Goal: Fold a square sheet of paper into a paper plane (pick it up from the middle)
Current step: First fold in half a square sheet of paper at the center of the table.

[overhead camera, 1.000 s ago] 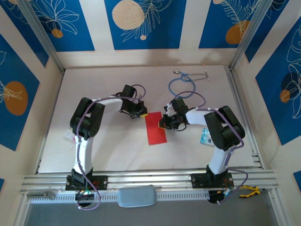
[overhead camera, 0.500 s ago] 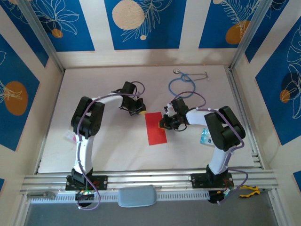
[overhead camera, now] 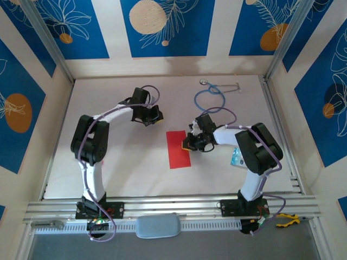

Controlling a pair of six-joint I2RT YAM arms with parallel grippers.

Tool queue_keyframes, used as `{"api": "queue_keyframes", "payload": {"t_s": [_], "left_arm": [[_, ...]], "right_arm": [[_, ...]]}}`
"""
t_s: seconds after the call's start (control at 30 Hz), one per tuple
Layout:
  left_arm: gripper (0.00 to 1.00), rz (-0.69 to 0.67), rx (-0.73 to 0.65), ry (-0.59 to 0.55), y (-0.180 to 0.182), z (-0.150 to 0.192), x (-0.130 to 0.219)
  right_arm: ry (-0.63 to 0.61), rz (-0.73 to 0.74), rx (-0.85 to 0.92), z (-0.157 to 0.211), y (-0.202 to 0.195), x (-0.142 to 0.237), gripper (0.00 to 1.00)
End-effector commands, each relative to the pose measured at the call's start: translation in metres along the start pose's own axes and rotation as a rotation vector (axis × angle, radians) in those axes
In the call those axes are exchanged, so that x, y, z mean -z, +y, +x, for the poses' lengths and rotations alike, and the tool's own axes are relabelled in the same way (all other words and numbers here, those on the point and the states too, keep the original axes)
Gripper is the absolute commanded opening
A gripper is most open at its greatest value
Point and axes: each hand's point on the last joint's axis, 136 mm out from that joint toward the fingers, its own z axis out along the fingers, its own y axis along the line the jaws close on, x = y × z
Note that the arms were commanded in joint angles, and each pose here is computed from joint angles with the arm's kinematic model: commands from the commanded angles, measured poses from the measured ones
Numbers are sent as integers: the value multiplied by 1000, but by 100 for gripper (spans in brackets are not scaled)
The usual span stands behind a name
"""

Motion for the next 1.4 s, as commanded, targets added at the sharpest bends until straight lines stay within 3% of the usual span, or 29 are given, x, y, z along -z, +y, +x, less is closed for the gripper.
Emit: {"api": "queue_keyframes", "payload": {"t_s": [0.0,0.2,0.33,0.5,0.87,1.37], "left_arm": [[8,78,-59,26,-22,24,14],[9,103,-97,99,-29,66,9],[9,99,-101,132,-28,88,-2],[9,90,-80,133,-20,92,-14],[8,2,-59,114,3,77,-32],[8,-51,-41,134,33,79,-50]], "right_arm": [[29,6,-95,18,6,0,0],[-123,-59,-4,1,38,40,11],[-204,-1,-36,2,22,67,20],[-181,-64,-96,20,9,76,31],[-133,-106,-148,42,7,65,33],[-97,-20,-190,61,-1,53,33]]}}
